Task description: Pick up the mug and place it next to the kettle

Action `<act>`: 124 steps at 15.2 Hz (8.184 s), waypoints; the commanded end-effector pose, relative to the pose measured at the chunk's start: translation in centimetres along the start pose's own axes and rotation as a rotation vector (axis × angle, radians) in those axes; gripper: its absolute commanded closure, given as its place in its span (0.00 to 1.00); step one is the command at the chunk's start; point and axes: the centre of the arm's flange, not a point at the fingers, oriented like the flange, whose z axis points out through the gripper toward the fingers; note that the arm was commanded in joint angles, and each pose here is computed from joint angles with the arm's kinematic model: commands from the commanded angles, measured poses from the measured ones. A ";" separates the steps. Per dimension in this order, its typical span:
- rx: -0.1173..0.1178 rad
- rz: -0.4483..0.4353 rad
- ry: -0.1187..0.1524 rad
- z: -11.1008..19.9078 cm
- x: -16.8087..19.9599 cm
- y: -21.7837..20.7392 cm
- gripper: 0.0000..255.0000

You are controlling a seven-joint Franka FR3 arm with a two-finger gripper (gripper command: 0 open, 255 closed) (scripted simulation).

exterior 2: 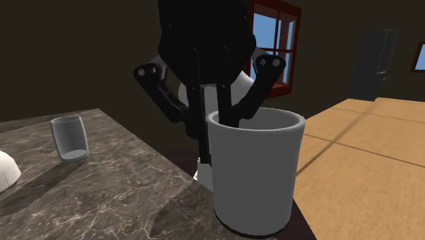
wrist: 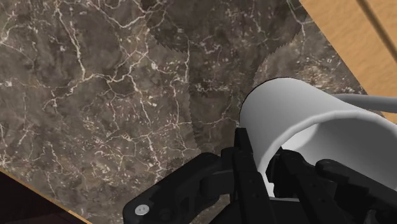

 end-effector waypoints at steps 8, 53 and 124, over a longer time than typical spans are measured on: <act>0.000 0.000 0.000 -4.7 0.2 -0.3 1.00; 0.000 0.000 0.000 -13.1 -24.8 40.5 1.00; 0.000 0.000 0.000 5.8 -26.1 42.2 0.00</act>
